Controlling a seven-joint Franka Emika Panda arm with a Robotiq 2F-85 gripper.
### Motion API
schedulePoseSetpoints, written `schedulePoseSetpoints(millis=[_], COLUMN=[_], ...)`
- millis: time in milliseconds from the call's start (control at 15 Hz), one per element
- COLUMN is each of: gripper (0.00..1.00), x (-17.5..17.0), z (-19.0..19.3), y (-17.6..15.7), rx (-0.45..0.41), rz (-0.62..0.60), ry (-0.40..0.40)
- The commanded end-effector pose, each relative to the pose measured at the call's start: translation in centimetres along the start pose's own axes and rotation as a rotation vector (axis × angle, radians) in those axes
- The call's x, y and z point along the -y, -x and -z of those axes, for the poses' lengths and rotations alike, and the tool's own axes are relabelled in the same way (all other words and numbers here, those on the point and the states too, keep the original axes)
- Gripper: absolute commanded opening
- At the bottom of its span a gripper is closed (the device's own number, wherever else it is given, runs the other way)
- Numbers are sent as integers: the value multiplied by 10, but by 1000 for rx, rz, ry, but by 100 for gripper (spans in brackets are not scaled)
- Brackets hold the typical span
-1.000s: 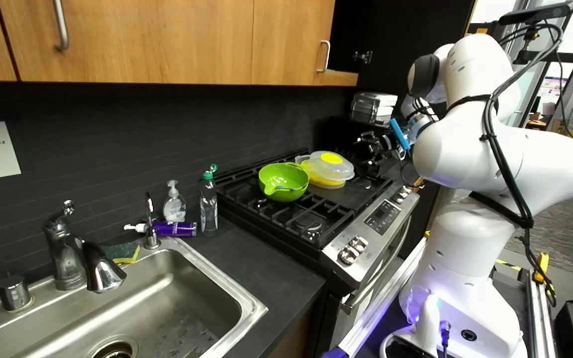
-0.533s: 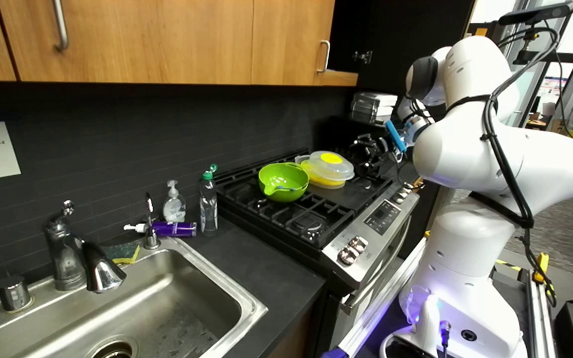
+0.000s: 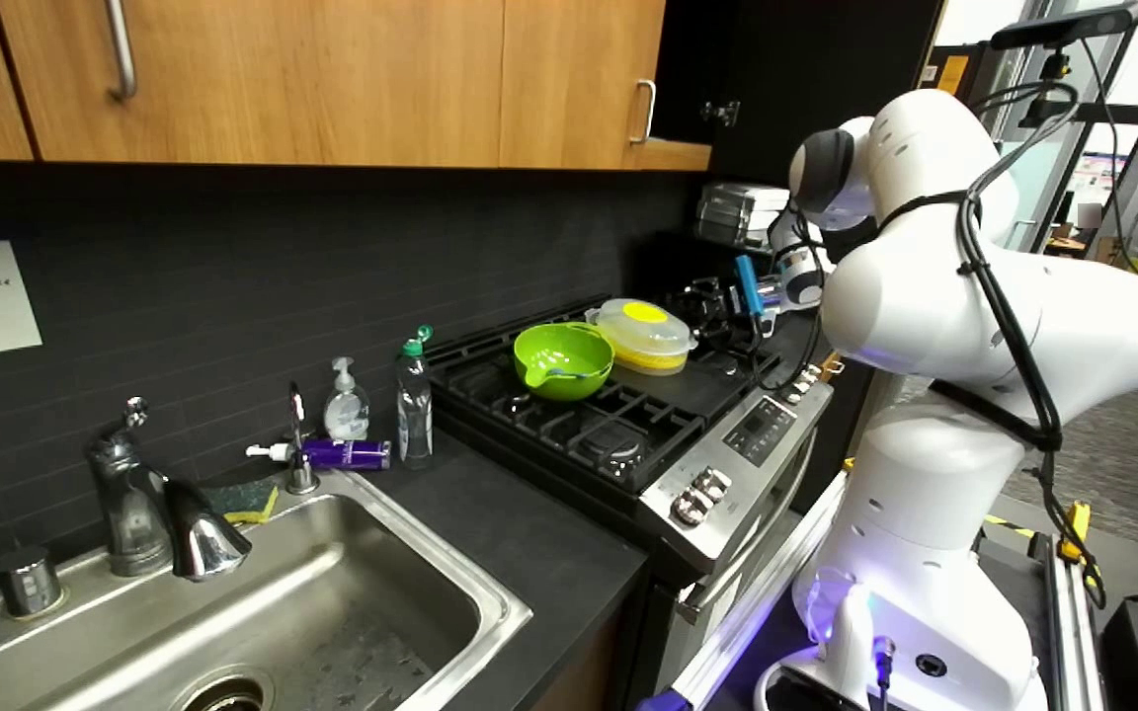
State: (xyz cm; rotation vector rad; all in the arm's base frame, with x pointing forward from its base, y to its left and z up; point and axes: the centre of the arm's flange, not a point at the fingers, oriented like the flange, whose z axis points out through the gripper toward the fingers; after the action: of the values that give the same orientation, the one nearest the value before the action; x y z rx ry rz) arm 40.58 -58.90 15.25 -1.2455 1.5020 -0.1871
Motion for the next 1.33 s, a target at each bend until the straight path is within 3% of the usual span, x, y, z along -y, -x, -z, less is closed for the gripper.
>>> schedulePoseSetpoints(millis=[0,333,533,933,1267], gripper=[100,100,100,100,100], x=[-5,-12,-16,-30,-24], z=[3,13,20,32,32], y=[-14,-16,-11,6,17], rx=[-55,-24,77,359,477], rz=[-53,-84,-77,-37,-17], ry=[-75,-95,-21,203,289])
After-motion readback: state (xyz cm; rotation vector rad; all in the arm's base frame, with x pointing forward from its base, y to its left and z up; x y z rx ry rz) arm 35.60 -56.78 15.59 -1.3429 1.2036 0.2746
